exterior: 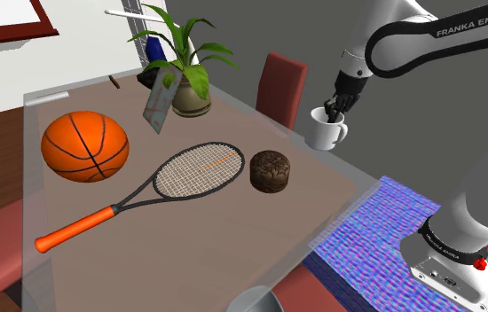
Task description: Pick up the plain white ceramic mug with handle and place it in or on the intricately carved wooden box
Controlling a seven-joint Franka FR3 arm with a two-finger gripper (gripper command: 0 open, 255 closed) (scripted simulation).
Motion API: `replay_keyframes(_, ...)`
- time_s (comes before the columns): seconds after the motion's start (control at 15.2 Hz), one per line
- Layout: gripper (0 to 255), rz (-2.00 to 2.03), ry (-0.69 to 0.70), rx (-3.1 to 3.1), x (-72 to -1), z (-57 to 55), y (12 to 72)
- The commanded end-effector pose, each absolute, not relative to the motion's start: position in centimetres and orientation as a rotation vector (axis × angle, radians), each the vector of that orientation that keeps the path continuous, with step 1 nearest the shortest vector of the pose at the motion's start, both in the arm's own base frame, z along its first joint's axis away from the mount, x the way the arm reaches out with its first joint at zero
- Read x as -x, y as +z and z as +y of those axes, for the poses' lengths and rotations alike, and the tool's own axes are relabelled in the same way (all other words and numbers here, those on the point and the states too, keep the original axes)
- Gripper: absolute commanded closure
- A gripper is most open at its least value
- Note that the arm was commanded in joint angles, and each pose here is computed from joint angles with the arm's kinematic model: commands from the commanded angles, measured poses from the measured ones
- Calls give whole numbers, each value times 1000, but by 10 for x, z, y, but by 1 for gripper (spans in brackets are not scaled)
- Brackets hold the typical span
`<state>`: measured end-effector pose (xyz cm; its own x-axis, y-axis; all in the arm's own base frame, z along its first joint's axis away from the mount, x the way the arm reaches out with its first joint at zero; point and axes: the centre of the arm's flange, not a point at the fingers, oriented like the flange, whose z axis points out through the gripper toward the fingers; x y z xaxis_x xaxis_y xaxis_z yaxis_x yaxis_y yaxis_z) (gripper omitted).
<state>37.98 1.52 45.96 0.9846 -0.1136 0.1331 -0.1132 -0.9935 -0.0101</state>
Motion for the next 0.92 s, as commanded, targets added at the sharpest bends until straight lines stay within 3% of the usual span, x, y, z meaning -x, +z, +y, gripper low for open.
replay_keyframes(0.0, 255, 179, -210, 3127, -380, 16, 470)
replay_keyframes(0.59, 255, 179, -210, 3127, -380, 16, 515)
replay_keyframes(0.86, 255, 179, -210, 3127, -395, 66, 521)
